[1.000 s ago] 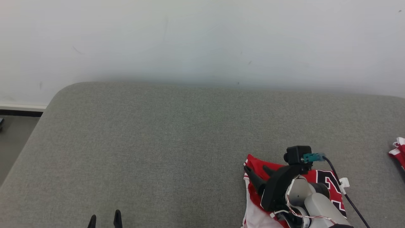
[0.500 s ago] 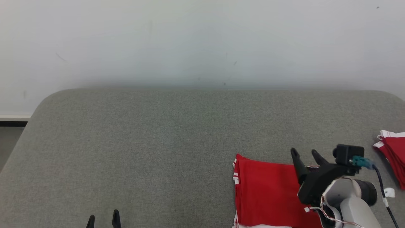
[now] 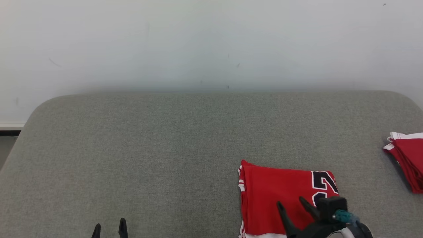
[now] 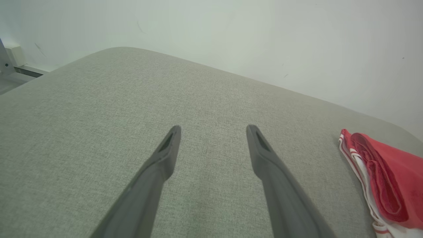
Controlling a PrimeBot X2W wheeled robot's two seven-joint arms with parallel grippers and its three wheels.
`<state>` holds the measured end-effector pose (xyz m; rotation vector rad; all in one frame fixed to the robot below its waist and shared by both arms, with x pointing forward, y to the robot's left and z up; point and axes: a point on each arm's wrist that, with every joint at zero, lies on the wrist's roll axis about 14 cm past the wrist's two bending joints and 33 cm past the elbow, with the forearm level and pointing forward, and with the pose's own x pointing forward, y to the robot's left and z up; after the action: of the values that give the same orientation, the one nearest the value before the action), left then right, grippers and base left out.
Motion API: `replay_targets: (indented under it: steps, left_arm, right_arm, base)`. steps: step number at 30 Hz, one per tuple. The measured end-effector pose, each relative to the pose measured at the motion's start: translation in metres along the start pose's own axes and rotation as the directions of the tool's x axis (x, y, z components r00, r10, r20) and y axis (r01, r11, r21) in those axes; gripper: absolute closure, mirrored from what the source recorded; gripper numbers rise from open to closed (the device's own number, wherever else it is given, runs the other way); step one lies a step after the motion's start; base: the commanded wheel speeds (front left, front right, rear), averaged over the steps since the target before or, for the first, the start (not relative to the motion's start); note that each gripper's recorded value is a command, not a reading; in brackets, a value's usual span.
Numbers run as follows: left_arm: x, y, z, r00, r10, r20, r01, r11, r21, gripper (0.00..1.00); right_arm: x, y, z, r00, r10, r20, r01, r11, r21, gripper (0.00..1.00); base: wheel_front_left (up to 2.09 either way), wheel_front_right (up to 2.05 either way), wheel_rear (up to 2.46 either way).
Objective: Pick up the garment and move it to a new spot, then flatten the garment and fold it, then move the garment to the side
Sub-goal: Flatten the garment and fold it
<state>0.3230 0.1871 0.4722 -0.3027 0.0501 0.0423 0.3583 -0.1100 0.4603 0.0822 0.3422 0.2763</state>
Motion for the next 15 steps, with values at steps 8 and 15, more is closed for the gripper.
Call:
replay_targets:
  steps: [8, 15]
  left_arm:
    - [-0.001, 0.002, -0.003, 1.0, 0.003, -0.007, -0.003, 1.0, -0.001, 0.0]
    - [-0.004, 0.01, -0.003, 1.0, 0.023, -0.008, -0.023, 1.0, 0.003, 0.0]
  right_arm:
    - [-0.004, 0.052, -0.022, 0.989, 0.136, -0.053, -0.141, 0.985, -0.104, 0.0]
    - [-0.001, 0.073, -0.035, 0.976, 0.193, -0.103, -0.209, 0.963, -0.171, 0.0]
  base:
    - [0.0, 0.0, 0.0]
    - [0.0, 0.0, 0.0]
